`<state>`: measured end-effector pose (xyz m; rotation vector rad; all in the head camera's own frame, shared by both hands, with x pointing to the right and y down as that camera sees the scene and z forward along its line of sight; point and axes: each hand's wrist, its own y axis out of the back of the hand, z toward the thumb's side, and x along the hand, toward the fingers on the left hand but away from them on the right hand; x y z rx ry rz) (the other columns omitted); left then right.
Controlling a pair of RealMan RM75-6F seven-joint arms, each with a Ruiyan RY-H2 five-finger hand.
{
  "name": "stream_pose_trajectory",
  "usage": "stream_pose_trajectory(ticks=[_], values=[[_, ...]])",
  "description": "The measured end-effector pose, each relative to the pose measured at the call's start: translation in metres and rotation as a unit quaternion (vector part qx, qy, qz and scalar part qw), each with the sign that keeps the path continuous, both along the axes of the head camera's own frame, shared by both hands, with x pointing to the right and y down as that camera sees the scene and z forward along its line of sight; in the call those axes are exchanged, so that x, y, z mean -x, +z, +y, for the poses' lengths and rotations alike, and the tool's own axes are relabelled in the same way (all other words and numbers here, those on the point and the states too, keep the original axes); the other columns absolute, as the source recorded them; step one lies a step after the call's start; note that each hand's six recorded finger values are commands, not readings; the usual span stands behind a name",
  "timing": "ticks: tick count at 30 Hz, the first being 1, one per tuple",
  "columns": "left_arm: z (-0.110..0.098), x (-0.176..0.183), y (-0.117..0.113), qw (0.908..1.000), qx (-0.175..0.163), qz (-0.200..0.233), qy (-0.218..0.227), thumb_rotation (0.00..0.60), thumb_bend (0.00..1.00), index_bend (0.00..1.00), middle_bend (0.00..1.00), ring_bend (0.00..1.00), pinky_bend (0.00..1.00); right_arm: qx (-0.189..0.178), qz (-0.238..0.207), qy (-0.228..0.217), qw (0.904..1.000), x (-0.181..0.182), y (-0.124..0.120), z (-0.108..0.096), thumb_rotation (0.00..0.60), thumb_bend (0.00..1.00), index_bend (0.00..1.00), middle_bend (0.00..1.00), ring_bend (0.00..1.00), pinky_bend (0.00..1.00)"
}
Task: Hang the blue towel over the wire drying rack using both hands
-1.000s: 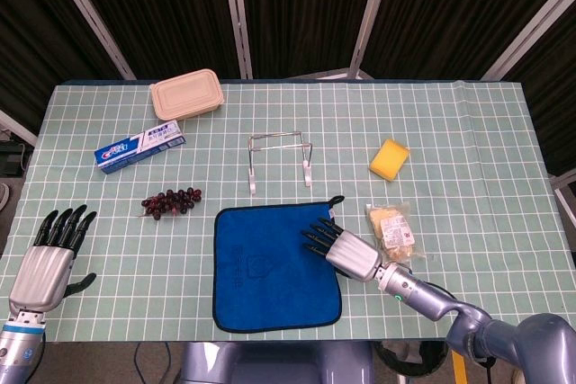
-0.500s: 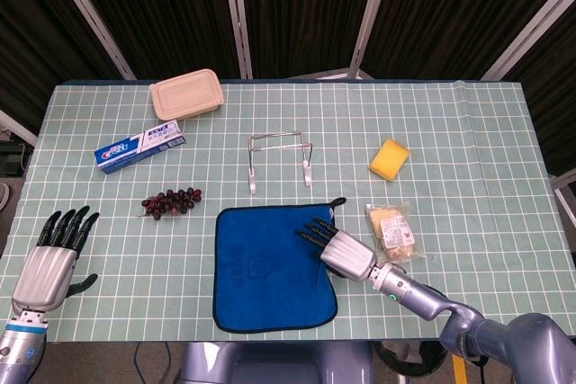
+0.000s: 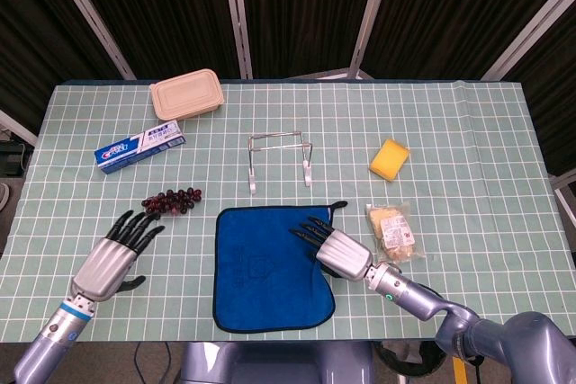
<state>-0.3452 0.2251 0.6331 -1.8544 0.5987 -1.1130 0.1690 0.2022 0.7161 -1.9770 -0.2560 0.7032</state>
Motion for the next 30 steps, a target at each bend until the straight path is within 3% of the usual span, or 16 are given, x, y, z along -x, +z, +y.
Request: stream_pose_trajectory(ticks=[6,13,17,30], values=[[-0.011,-0.059,0.028,0.9903,-0.008,0.04,0.133,0.6,0.08,0.33,0.0,0.0,0.0,-0.002,-0.005,-0.001,1.0,0.005,-0.005,-0.001,0.6,0.48,0.65,0.0,0.0,0.0],[-0.009,-0.095,0.048,0.9712,-0.035,0.01,0.235,0.6,0.09,0.35,0.0,0.0,0.0,-0.014,0.002,0.0,0.9999,0.004,-0.007,-0.007,0.6,0.48,0.65,0.0,0.0,0.0],[-0.009,-0.096,0.056,0.967,-0.042,-0.007,0.251,0.6,0.09,0.35,0.0,0.0,0.0,-0.018,0.006,0.0,0.9998,0.002,-0.007,-0.008,0.6,0.48,0.64,0.0,0.0,0.0],[-0.024,-0.097,0.075,0.9746,-0.043,-0.014,0.22,0.6,0.1,0.36,0.0,0.0,0.0,-0.015,0.01,0.0,0.9998,-0.002,-0.005,-0.007,0.6,0.48,0.63,0.0,0.0,0.0]])
